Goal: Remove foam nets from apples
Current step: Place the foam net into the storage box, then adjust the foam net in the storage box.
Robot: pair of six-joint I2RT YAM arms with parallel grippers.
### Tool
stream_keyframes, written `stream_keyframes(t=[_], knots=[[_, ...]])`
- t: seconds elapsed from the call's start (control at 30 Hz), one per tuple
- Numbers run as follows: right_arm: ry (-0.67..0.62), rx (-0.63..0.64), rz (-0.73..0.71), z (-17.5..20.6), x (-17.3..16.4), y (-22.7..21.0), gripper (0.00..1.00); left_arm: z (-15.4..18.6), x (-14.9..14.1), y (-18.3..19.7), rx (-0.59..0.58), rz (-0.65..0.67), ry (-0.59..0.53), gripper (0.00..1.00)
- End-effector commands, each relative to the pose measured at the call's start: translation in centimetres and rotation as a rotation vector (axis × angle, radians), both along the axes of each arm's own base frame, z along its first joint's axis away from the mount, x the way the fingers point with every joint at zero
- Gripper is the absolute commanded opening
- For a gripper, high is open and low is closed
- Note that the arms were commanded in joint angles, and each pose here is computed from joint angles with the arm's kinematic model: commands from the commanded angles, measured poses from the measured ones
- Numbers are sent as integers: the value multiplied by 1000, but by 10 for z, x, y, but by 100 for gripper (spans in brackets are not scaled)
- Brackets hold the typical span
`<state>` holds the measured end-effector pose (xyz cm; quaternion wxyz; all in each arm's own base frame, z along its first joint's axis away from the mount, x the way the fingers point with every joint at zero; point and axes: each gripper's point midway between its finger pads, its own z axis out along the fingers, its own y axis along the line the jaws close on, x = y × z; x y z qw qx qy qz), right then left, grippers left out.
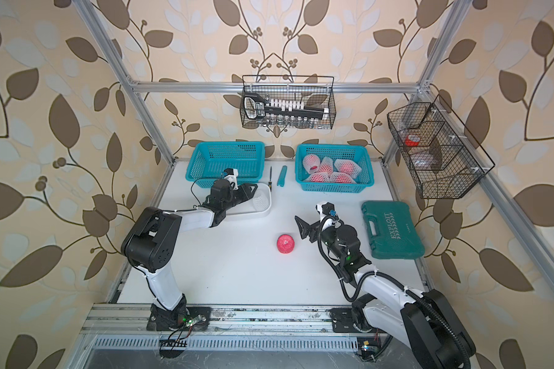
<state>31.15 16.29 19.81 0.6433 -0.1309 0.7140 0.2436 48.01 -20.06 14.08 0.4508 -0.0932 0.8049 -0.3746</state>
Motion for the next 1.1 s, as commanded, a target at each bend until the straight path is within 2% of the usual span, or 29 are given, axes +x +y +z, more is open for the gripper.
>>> stream_keyframes(t=[0.0,0.2,0.3,0.37,0.43,0.5,0.57,0.6,0.77,0.93,1.07], knots=[[-19,-4,1,8,0,1,96,24,2,18,20,83,-76,62],[-11,-6,-1,5,1,1,96,37,-21,46,183,156,-90,62],[-3,-3,1,3,3,2,96,57,-34,32,270,51,-136,62],[0,-1,12,4,3,4,96,69,-45,7,382,-53,-152,67],[-5,8,18,6,2,5,96,70,-59,-23,511,-156,-146,66],[-7,11,17,6,1,5,96,69,-72,-50,536,-261,-164,59],[2,10,12,4,3,5,96,67,-80,-75,536,-342,-195,44],[9,10,5,2,5,4,96,65,-79,-85,529,-374,-193,40],[14,6,6,1,5,5,96,33,-65,-125,572,-482,-108,35],[0,-5,-15,5,3,0,96,17,-45,-110,642,-371,-62,32],[-17,0,-20,9,0,-3,96,9,-41,-103,673,-361,-33,32]])
